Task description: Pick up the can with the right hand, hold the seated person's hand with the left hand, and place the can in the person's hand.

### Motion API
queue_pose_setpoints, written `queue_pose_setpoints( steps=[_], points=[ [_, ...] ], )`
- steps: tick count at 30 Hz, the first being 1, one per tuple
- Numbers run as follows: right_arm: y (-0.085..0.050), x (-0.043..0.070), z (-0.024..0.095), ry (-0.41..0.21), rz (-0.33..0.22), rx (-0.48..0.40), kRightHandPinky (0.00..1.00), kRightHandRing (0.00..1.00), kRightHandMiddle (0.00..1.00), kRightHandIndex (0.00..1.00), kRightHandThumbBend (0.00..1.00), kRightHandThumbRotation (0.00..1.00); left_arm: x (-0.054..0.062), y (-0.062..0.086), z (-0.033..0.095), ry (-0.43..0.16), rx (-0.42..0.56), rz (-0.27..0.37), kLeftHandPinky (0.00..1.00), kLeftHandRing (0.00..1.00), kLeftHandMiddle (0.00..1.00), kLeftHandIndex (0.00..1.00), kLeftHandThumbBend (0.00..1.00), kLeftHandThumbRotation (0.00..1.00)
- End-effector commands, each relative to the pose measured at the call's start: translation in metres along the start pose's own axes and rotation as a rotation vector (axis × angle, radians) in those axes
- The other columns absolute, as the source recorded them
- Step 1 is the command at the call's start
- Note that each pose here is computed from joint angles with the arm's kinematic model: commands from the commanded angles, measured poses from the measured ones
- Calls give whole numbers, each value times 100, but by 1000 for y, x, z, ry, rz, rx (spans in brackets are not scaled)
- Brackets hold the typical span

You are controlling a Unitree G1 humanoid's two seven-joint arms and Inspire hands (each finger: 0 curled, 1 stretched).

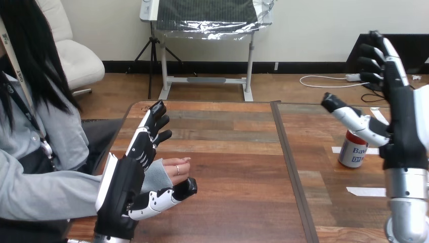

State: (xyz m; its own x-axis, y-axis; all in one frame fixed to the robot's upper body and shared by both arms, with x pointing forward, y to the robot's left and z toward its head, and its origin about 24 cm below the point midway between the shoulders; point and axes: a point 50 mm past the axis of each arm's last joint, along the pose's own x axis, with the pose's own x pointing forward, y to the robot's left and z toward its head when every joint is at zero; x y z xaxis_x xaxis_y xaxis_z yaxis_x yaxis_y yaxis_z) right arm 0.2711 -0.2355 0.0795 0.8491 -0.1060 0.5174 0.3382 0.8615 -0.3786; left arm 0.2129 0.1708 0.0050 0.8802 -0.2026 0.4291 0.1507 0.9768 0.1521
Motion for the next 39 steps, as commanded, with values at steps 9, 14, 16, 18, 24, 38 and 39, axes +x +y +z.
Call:
queue_pose_setpoints(
  steps=[9, 14, 16, 18, 24, 38, 39],
  points=[
    [-15, 25, 1, -24, -123, -35, 67, 75, 81, 88, 100, 63, 19, 3, 8, -84, 13, 5, 86, 93, 96, 94, 100, 52],
    [-17, 26, -2, -12, -143, -37, 66, 74, 80, 88, 100, 61, 19, 3, 8, -86, 15, 4, 86, 93, 96, 94, 100, 52],
    [-18, 26, -3, -8, -146, -42, 65, 74, 80, 88, 100, 61, 20, 4, 8, -86, 15, 3, 86, 93, 96, 94, 100, 52],
    [-19, 26, -6, 3, -151, -54, 66, 75, 80, 88, 100, 61, 19, 4, 7, -83, 18, 0, 86, 94, 96, 95, 100, 52],
    [-22, 27, -11, 22, -158, -64, 72, 78, 80, 87, 100, 62, 20, 4, 7, -82, 20, 0, 86, 94, 96, 95, 100, 52],
    [-25, 28, -24, 84, -179, -67, 80, 83, 84, 88, 100, 61, 20, 4, 8, -81, 20, 2, 87, 93, 96, 94, 100, 52],
    [-25, 28, -24, 88, -179, -64, 80, 84, 84, 88, 100, 61, 20, 4, 8, -80, 21, 1, 87, 93, 96, 94, 100, 53]
  ],
)
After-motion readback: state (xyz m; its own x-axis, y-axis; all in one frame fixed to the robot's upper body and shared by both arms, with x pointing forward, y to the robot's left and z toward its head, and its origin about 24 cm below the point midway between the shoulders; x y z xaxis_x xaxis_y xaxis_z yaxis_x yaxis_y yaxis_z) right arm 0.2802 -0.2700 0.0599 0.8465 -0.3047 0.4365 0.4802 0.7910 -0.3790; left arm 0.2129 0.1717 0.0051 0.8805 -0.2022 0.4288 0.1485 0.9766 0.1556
